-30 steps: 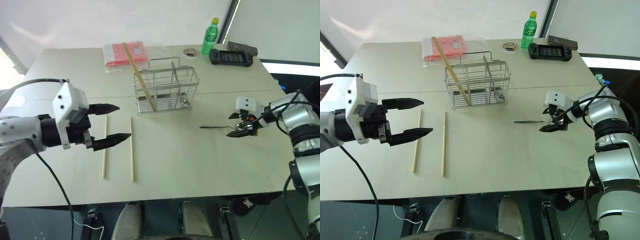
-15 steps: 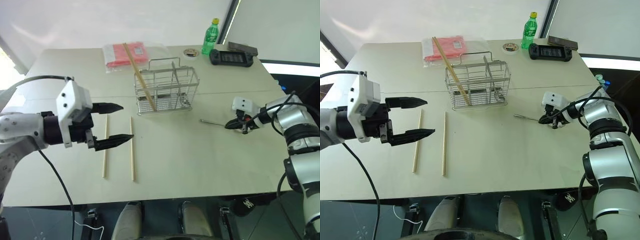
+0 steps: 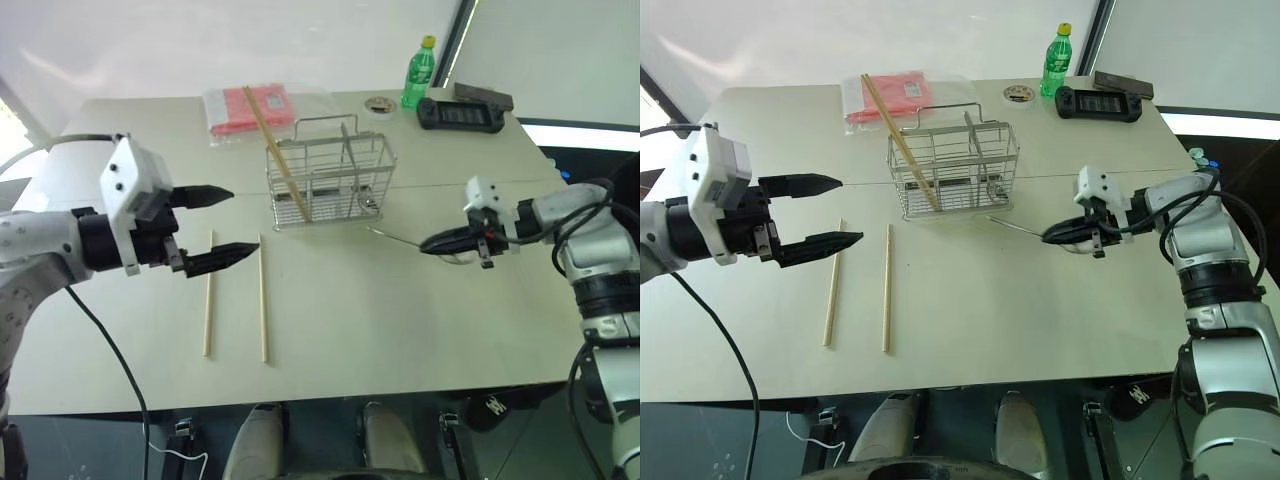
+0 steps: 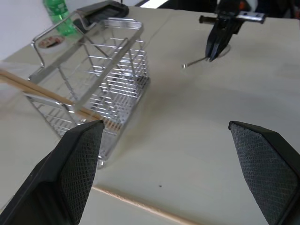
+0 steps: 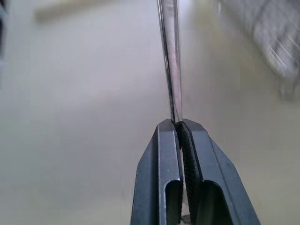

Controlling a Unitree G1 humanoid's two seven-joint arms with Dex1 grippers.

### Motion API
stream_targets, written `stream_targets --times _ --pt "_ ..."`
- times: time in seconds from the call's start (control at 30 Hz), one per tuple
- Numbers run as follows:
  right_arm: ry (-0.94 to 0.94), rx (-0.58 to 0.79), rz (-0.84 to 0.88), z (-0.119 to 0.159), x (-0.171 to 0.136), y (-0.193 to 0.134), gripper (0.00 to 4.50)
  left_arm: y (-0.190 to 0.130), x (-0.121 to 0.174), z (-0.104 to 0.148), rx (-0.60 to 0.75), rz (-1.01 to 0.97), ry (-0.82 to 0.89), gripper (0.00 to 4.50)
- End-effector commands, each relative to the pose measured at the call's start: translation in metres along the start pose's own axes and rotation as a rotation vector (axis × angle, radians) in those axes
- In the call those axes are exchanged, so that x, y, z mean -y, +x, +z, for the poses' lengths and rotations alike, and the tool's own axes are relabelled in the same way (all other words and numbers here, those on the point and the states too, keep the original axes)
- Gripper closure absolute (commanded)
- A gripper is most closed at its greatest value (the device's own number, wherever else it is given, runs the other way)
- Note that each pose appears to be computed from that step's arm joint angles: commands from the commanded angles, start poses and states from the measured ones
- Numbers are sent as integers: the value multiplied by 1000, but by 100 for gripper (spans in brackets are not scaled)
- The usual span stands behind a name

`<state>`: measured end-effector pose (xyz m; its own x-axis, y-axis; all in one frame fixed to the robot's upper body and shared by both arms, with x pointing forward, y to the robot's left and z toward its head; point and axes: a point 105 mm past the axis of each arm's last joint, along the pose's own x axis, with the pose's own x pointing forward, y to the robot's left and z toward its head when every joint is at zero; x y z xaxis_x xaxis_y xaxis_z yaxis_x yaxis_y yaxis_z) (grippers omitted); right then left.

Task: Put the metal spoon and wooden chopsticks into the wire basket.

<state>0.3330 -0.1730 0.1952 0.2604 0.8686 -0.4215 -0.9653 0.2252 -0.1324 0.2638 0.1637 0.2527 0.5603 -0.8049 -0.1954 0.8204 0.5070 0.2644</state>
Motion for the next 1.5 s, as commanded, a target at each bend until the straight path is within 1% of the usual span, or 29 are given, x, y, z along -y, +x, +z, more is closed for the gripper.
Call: stream_targets --times 0.03,0.1,0.13,0.2,0.27,0.33,0.47,0.63,0.73,0.9,1.2,1.3,1.47,1.5 --pt "21 268 -75 74 -2 3 448 -3 -11 11 34 52 50 0" --pt "30 387 -127 105 4 7 448 -2 -15 11 37 60 55 0" --pt "49 456 -188 121 13 9 448 -2 -16 12 40 63 59 0" --pt "104 558 -315 143 35 14 448 0 -18 14 48 64 63 0" --pt "134 606 -418 152 53 21 448 1 -19 15 57 63 66 0" --pt "125 627 -494 155 65 28 448 2 -19 17 62 64 69 0" --pt "171 669 -610 148 88 35 448 2 -19 19 68 68 77 0" --pt "165 637 -667 124 99 50 448 -3 -21 24 72 90 82 0" --pt "187 628 -672 109 97 62 448 -5 -21 25 69 101 85 0" --pt "225 629 -641 100 87 82 448 -7 -23 25 64 118 85 0" --pt "295 625 -668 85 86 88 448 -7 -25 26 71 127 85 0" --pt "302 632 -681 84 86 87 341 -6 -26 27 76 128 86 0" --pt "288 644 -703 86 88 82 91 -5 -26 28 85 126 86 0" --pt "292 647 -710 86 89 81 47 -5 -26 29 89 126 85 0"
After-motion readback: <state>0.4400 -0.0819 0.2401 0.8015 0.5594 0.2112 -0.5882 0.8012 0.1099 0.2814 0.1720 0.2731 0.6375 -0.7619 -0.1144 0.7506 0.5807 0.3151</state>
